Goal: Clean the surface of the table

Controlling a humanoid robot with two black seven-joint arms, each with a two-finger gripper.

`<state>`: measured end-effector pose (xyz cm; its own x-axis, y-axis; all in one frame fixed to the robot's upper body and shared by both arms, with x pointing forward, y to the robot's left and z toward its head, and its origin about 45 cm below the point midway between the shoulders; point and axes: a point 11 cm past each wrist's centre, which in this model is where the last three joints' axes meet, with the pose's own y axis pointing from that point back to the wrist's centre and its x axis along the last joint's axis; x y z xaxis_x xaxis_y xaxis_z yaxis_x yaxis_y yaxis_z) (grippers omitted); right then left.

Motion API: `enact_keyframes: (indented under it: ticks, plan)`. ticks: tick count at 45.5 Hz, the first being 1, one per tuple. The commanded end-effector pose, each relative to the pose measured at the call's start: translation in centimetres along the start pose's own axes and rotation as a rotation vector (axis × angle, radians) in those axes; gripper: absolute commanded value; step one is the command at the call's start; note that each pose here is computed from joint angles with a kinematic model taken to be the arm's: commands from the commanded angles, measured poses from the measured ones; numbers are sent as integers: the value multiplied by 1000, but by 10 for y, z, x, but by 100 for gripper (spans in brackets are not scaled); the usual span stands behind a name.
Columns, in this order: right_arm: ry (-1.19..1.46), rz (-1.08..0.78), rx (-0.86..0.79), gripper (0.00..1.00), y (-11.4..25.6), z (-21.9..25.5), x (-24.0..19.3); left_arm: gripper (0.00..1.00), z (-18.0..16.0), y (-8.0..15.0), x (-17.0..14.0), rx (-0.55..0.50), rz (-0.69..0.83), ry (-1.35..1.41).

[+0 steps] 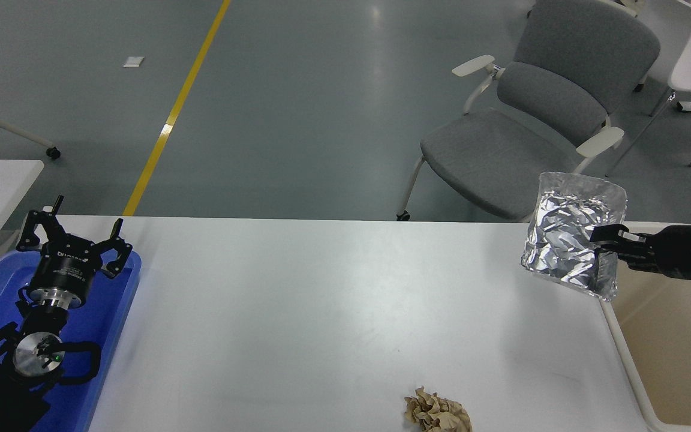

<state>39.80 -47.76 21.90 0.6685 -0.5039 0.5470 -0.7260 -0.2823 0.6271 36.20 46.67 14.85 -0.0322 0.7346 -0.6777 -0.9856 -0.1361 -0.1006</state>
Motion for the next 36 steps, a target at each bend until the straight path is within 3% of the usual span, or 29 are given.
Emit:
enact_keyframes:
  ticks: [1, 19, 36]
  plan:
    - [-147, 108, -2, 0, 24, 19, 24, 100, 0, 0, 0, 1, 0, 0]
    - [-249, 154, -8, 0, 56, 39, 37, 100, 0, 0, 0, 1, 0, 0]
    - [-361, 302, -184, 0, 71, 103, 28, 100, 0, 0, 0, -1, 0, 0]
